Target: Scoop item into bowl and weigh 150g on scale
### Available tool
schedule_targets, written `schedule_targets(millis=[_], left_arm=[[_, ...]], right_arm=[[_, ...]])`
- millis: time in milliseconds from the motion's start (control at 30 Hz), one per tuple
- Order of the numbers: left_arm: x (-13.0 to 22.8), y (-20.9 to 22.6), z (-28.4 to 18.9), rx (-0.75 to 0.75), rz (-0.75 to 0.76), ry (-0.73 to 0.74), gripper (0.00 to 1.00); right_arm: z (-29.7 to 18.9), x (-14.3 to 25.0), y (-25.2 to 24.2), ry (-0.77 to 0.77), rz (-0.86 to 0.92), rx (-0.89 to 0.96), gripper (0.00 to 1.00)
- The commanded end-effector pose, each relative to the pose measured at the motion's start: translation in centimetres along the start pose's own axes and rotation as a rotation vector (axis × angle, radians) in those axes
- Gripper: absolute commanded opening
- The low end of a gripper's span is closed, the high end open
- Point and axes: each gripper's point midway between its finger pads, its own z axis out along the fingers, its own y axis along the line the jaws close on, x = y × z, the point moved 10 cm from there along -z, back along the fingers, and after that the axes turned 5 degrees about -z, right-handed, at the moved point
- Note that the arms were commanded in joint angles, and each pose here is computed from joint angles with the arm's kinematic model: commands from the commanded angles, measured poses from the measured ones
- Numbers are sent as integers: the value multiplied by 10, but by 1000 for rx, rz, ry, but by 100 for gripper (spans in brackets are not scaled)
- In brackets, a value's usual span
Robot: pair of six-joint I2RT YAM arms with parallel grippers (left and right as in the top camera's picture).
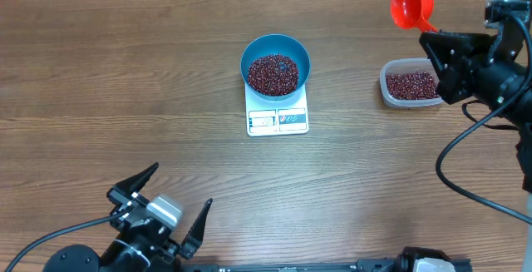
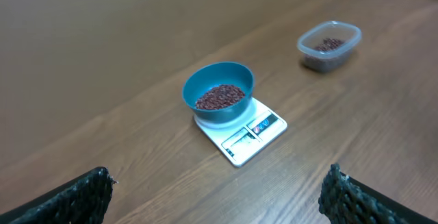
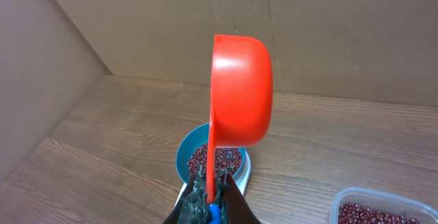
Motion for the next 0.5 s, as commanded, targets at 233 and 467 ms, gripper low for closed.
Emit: schedule_targets(millis=[233, 467], left_arm=[[30, 8, 12, -146, -237, -59, 99], [45, 14, 26, -195, -303, -97, 100]], right_arm=[[-5, -5, 5, -17, -21, -12, 4], [-5, -5, 5, -17, -21, -12, 4]])
